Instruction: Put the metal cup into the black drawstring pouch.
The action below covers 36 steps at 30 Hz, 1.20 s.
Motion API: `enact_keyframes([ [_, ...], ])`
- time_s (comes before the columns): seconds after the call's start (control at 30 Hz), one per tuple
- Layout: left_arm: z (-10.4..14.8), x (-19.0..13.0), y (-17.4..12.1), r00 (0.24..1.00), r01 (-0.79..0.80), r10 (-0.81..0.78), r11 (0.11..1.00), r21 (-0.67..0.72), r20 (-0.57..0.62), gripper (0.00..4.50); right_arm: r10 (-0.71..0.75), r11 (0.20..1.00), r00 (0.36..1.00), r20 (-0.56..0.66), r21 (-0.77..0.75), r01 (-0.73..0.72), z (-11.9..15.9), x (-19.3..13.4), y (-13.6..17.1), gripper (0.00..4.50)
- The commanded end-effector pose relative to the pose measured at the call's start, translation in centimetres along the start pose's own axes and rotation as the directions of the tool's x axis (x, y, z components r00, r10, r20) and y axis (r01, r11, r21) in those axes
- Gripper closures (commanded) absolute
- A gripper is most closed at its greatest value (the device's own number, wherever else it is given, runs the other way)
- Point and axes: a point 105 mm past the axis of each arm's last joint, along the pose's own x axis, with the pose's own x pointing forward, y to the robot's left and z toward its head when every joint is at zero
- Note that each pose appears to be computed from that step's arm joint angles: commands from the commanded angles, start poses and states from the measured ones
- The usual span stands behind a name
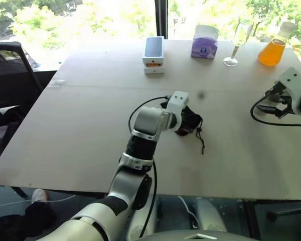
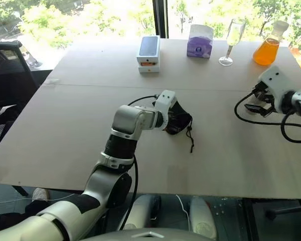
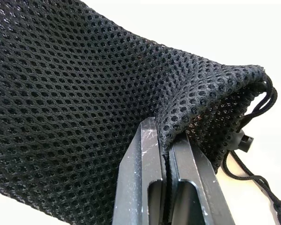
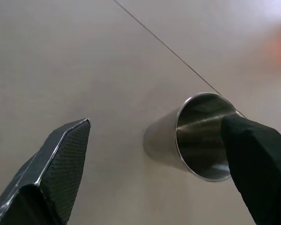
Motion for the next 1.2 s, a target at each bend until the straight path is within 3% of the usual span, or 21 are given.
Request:
enact_keyframes([
  [0.03,0.9,-0.7,-0.1,0.999,-0.009,0.009,1.000,0.006,0.043,4.49,0.003,0.999,1.000,-0.025,-0.050,-0.004,0.5,0.0,-1.3,0.00],
  [0.37,0.9,-0.7,-0.2,0.999,-0.014,0.015,1.000,-0.010,0.053,4.49,0.098,0.989,0.974,-0.205,-0.088,-0.118,-0.2,3.1,-2.4,0.00],
  [0.5,0.6,-0.8,-0.1,0.998,-0.024,0.025,0.999,-0.029,0.055,4.50,0.136,0.982,0.958,-0.253,-0.092,-0.164,-0.4,4.0,-1.9,1.04],
  [0.7,0.8,-1.1,0.3,0.997,-0.042,0.044,0.998,-0.038,0.069,4.50,0.160,0.979,0.964,-0.211,-0.090,-0.182,0.5,3.3,-2.3,3.80],
  [0.77,0.9,-1.2,0.4,0.996,-0.043,0.045,0.999,-0.031,0.074,4.50,0.168,0.981,0.971,-0.170,-0.072,-0.182,1.0,2.6,-2.6,4.43],
  [0.83,1.1,-1.3,0.5,0.996,-0.037,0.040,0.999,-0.027,0.081,4.50,0.178,0.982,0.976,-0.122,-0.039,-0.184,1.5,1.9,-2.6,4.43],
  [0.9,1.2,-1.5,0.7,0.996,-0.027,0.029,0.999,-0.028,0.079,4.50,0.218,0.975,0.976,0.014,0.047,-0.218,3.1,0.2,-1.5,4.43],
  [1.03,1.1,-1.9,1.6,0.998,0.007,-0.004,0.999,-0.053,0.056,4.50,0.293,0.932,0.919,0.262,0.137,-0.336,5.1,-3.1,5.0,4.43],
  [1.1,1.1,-2.0,1.9,0.998,0.042,-0.038,0.995,-0.088,0.043,4.50,0.315,0.886,0.863,0.394,0.205,-0.417,5.6,-3.6,9.8,4.43],
  [1.2,1.4,-2.3,1.7,0.994,0.112,-0.109,0.987,-0.118,0.032,4.50,0.240,0.824,0.793,0.560,0.315,-0.471,6.0,-4.0,14.2,4.43],
])
